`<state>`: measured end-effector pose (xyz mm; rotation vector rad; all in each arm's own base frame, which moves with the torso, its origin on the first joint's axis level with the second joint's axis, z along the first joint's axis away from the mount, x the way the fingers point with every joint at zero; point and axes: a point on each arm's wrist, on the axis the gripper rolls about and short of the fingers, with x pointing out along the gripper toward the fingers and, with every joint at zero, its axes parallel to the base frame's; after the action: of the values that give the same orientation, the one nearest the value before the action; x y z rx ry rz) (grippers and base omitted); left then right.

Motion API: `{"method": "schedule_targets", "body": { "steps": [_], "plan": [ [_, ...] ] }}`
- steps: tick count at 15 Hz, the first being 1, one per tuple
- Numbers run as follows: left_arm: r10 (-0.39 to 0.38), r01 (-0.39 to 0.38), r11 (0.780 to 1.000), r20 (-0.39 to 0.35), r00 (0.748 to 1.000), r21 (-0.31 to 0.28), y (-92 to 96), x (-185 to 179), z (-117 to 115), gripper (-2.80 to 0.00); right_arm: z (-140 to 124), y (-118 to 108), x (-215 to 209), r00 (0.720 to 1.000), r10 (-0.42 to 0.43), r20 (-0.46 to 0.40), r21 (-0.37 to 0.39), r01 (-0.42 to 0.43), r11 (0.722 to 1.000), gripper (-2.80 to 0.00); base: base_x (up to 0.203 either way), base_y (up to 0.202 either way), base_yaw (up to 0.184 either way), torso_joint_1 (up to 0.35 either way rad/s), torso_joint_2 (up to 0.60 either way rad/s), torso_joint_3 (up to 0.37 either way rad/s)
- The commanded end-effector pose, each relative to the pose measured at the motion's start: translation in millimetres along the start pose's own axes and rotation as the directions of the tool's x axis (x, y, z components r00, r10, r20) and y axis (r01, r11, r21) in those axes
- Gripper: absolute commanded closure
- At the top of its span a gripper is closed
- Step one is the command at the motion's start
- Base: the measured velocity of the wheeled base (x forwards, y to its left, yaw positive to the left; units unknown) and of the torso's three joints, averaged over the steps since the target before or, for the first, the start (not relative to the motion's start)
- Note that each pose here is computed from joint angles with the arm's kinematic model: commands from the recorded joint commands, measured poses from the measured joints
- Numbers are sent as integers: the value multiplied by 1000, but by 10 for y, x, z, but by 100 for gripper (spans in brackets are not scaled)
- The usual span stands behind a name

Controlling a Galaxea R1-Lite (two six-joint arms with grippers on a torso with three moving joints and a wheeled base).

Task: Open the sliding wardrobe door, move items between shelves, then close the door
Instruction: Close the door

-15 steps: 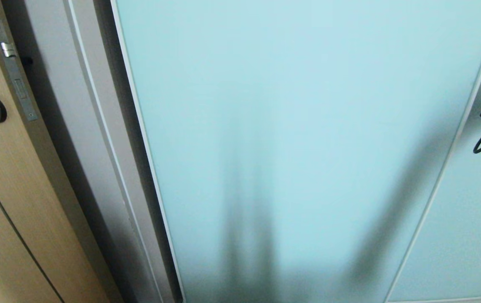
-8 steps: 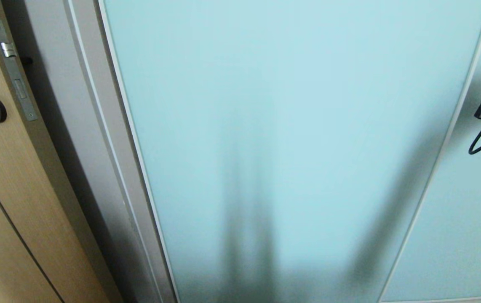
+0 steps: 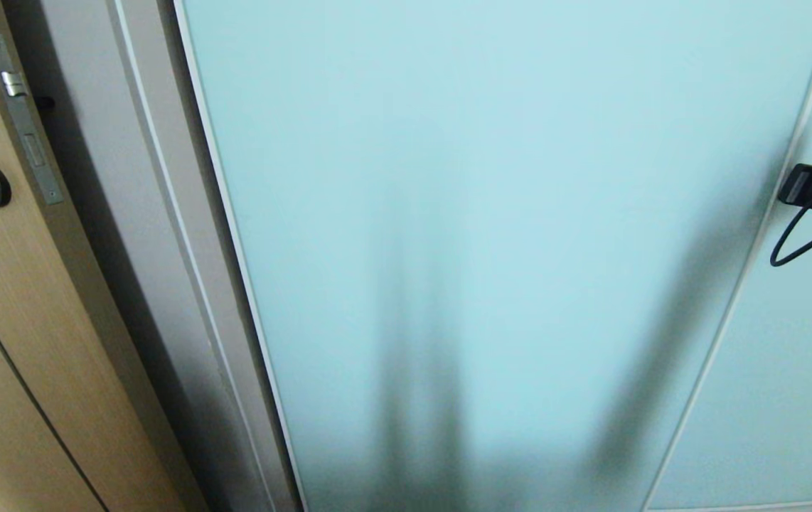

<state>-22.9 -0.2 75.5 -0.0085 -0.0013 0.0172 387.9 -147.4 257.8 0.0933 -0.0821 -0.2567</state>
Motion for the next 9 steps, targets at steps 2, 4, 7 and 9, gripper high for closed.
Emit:
{"method": "schedule_targets", "body": {
  "steps": [2, 4, 7, 9],
  "plan": [
    [1, -1, 1000, -3, 1000, -1, 0, 2, -4, 0, 30, 23, -37, 1000, 4, 6, 0, -4, 1000, 0, 0, 0, 0, 0, 0, 0],
    [1, -1, 1000, -3, 1000, -1, 0, 2, -4, 0, 108, 25, -135, 1000, -1, 16, -2, 1, 1000, 0, 0, 0, 0, 0, 0, 0],
    [0, 0, 1000, -3, 1000, -1, 0, 2, -4, 0, 319, 50, -432, 998, -24, 50, -11, 25, 1000, 0, 0, 0, 0, 0, 0, 0],
    [1, -1, 1000, -3, 1000, -1, 0, 2, -4, 0, 610, 121, -804, 993, -27, 115, -19, 29, 999, 0, 0, 0, 0, 0, 0, 0]
  ]
}}
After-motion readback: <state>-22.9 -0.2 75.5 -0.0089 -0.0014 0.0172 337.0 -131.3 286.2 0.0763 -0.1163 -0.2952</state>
